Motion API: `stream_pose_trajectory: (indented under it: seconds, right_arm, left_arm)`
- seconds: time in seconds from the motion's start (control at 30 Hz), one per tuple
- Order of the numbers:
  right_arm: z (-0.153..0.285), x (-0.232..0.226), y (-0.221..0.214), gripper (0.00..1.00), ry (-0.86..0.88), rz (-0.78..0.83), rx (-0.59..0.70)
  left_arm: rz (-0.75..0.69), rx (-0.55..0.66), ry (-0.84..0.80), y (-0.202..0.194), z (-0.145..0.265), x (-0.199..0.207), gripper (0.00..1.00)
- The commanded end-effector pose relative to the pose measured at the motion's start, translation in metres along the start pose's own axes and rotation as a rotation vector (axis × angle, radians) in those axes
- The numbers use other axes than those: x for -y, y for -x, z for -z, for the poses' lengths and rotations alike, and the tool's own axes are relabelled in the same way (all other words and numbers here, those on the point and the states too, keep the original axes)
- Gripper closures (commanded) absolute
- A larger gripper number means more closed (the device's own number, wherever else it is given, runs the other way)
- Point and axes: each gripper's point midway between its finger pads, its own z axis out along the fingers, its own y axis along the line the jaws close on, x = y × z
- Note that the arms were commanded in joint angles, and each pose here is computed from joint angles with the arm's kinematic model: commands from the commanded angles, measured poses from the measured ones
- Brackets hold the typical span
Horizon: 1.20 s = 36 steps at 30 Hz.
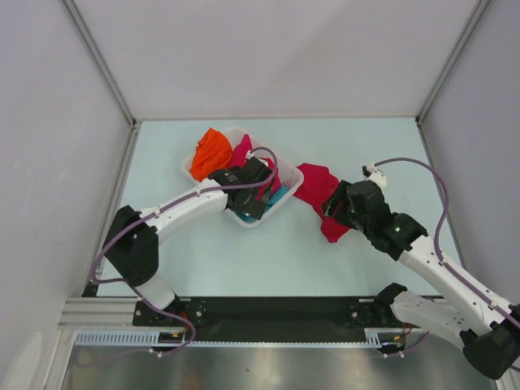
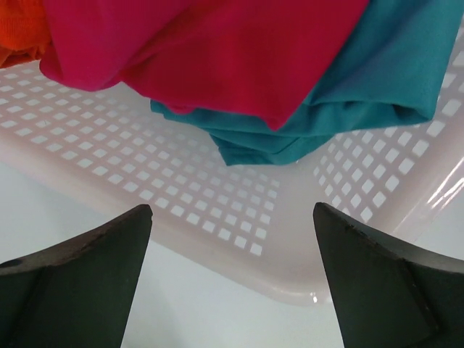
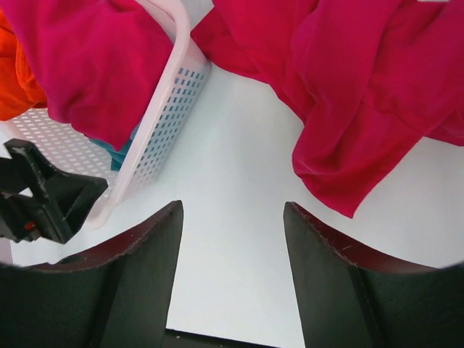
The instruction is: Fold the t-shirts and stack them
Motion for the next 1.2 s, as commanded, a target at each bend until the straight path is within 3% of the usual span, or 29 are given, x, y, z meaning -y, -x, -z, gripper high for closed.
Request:
stream_pose_trajectory:
  seconds: [0.0, 0.2, 0.4, 0.6, 1.17]
  right_arm:
    - [0.009, 0.012, 0.006, 0.38, -0.053, -0.002, 0.035]
    - [0.005, 0.019, -0.002, 0.38, -0.072, 0.008, 0.015]
    - [0.002, 0.019, -0.006, 0.38, -0.071, 0.014, 0.004]
    - [0.001, 0.021, -0.005, 0.38, -0.076, 0.019, 0.008]
    - [0.021, 0.024, 0.013, 0.38, -0.089, 0.034, 0.055]
  left_arm:
    - [0.007, -0.015, 0.007, 0.007, -0.003, 0.005, 0.01]
    - [0.045, 0.090, -0.104, 0.031, 0.025, 0.031, 0.00]
    - [-0.006, 0.233, -0.209, 0.054, 0.058, 0.061, 0.01]
    - [-0.031, 0.335, -0.443, 0.063, 0.090, 0.100, 0.01]
    - [-0.006, 0.282, -0.479, 0.035, 0.073, 0.106, 0.00]
